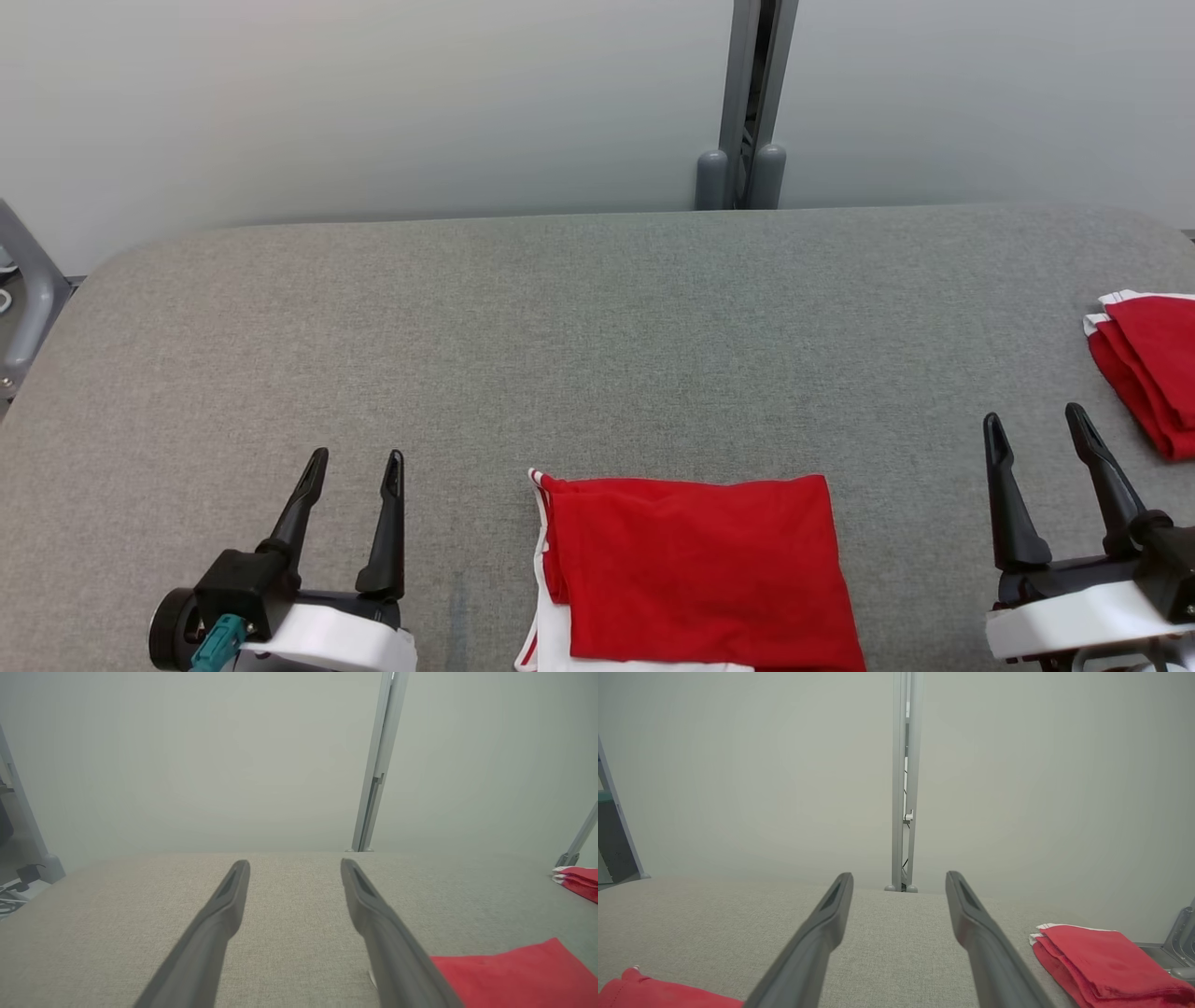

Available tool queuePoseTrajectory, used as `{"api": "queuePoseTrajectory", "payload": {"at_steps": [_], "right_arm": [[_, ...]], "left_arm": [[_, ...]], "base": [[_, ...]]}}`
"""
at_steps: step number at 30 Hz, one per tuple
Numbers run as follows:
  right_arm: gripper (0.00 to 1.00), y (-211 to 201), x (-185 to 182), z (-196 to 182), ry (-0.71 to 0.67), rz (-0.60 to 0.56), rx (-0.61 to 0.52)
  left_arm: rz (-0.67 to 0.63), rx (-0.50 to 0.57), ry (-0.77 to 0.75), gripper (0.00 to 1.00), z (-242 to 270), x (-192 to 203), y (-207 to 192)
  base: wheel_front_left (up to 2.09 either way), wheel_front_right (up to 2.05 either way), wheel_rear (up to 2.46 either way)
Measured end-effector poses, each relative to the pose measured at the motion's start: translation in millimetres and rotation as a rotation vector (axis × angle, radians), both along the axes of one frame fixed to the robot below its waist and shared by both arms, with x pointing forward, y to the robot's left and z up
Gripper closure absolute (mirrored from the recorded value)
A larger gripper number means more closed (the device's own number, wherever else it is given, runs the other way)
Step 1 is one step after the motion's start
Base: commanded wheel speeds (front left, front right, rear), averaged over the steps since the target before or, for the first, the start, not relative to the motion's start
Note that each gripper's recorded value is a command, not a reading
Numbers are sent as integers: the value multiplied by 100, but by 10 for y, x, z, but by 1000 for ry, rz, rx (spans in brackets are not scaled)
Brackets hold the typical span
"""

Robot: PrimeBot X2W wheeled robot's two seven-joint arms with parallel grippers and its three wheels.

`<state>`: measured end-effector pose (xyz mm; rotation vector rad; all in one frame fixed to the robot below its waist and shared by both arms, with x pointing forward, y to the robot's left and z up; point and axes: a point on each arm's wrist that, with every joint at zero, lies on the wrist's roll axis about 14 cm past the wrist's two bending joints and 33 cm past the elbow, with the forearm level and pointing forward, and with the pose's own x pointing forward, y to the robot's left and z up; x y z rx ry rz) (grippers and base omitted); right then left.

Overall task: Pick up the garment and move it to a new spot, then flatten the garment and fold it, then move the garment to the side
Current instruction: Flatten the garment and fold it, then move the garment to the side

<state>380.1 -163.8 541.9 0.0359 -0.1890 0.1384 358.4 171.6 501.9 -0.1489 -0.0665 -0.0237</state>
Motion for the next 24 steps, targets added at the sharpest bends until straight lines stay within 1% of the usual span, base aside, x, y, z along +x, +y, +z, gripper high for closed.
{"api": "queuePoseTrajectory", "payload": {"at_steps": [24], "right_arm": [[0, 76, 11, -8, 2, 12, 7]], "left_arm": [[13, 8, 1, 0, 0, -50, 22]], "base": [[0, 0, 0]]}}
